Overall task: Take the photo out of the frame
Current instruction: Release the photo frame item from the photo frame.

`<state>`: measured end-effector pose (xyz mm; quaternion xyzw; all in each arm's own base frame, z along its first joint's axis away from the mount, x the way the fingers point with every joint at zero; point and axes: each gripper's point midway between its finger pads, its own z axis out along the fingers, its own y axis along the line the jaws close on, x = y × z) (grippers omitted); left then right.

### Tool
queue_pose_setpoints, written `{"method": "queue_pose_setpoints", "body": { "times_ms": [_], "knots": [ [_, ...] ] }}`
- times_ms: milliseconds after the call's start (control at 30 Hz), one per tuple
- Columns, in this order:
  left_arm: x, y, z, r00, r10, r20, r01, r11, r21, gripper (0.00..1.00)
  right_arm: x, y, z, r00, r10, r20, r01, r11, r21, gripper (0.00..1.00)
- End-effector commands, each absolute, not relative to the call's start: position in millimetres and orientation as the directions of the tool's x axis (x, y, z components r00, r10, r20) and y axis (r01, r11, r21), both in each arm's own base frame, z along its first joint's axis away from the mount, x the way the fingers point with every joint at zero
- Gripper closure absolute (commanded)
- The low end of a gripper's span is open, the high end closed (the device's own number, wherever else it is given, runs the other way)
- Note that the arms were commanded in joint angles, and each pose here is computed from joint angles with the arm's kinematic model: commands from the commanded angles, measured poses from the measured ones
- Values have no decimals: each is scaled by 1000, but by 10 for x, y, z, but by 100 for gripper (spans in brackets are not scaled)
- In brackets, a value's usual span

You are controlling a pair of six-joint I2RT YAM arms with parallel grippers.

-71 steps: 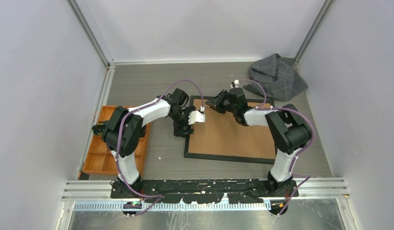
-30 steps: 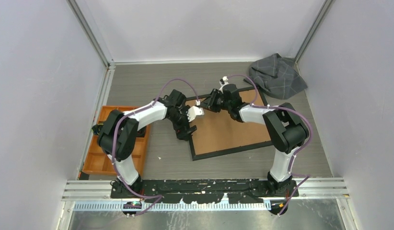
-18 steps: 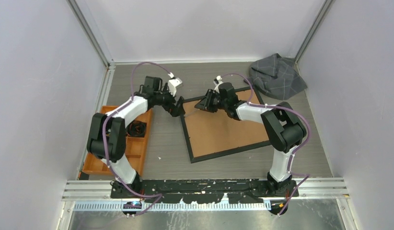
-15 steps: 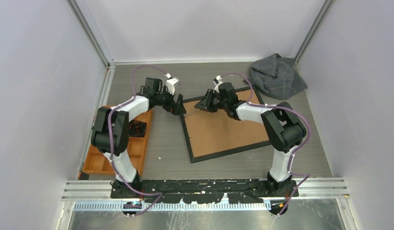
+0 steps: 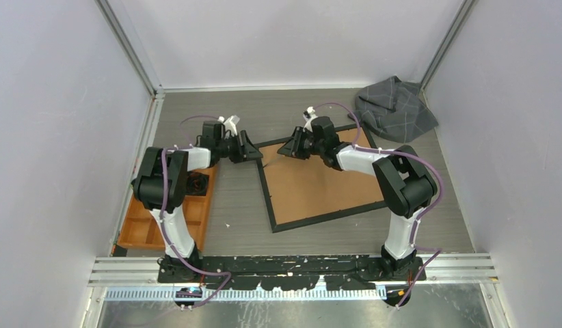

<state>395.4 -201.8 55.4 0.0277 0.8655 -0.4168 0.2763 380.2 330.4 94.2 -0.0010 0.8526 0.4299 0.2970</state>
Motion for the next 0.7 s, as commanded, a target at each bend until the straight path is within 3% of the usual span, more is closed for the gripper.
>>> {"method": "queue_pose_setpoints", "body": {
  "times_ms": [0,333,667],
  "knots": [
    [3927,-2226,614,-876,-281,-391,195,536,-822,55,3615,3501,1134,-822,168,-544,-346,612,711,99],
    [3922,-2192,337,-887,-306,-347,128,559,-819,60,3411,3731,1203,-817,63,-574,-393,667,633,99],
    [3863,-2184,136,-893,-313,-323,86,586,-805,71,2968,4142,1623,-906,51,-419,-325,551,769,99]
  ]
}}
